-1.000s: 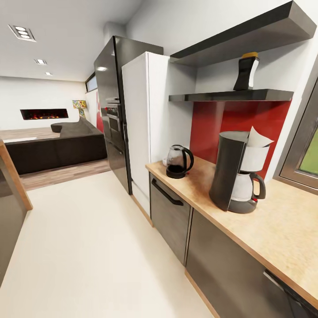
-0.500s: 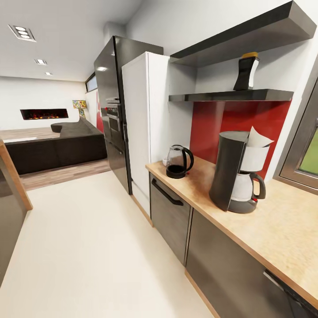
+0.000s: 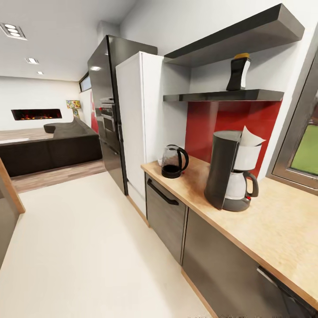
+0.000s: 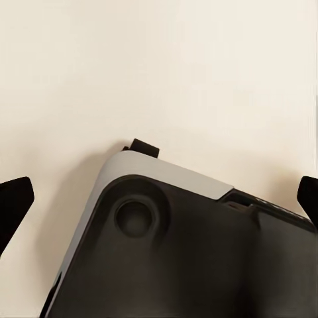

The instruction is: Set up a coffee station on the kitchen countertop: keep the coffee maker on the countertop, move the bottle of coffee from the kitchen shelf to the counter next to the coffee maker, place a paper coffee filter on top of the coffee maker, put the saucer next to the coffee maker with the coffee cup on the saucer, and place the electric kettle next to the coffee maker.

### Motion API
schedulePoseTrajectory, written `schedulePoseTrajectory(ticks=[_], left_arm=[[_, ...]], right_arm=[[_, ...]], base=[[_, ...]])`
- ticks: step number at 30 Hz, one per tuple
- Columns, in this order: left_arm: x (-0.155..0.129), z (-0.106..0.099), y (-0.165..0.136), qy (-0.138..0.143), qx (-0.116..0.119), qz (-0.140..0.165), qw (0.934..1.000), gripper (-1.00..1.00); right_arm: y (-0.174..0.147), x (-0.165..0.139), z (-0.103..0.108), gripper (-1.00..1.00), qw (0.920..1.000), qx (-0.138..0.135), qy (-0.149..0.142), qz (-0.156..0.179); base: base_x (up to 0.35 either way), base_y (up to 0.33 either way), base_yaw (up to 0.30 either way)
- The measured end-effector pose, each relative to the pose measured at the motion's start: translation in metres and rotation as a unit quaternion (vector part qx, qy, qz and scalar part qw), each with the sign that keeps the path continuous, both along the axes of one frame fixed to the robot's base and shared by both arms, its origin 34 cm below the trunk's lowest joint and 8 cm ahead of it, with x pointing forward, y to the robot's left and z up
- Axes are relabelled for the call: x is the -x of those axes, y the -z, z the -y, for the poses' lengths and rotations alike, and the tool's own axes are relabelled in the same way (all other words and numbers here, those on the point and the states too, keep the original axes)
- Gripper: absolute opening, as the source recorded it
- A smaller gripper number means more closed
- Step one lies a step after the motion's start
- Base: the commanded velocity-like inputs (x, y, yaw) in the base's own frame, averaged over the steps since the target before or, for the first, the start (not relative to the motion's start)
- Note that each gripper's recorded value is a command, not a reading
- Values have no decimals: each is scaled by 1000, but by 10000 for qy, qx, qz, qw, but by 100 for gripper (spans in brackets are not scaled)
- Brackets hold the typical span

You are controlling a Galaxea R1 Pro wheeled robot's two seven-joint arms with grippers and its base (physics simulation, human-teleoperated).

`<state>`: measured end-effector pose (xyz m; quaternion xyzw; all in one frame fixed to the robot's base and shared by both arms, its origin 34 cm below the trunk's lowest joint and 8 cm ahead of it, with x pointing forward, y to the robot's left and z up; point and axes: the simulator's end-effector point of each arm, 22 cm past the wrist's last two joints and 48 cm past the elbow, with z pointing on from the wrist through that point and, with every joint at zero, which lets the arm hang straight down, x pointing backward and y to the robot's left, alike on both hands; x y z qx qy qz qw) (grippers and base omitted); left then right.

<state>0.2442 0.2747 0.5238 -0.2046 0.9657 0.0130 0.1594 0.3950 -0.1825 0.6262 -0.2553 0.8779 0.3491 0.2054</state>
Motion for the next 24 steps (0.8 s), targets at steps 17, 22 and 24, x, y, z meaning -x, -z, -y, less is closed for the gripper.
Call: schedulePoseTrajectory(ticks=[17, 22, 24], left_arm=[[0, 1, 0, 2, 10, -4, 10000, 100], [0, 1, 0, 4, 10, -7, 10000, 100], [0, 2, 0, 5, 11, -8, 10000, 100]], right_arm=[[0, 0, 1, 100, 10000, 5, 2, -1], [0, 0, 1, 100, 10000, 6, 2, -1], [0, 0, 1, 100, 10000, 6, 5, 0]], base=[[0, 0, -270], [0, 0, -277], [0, 0, -276]])
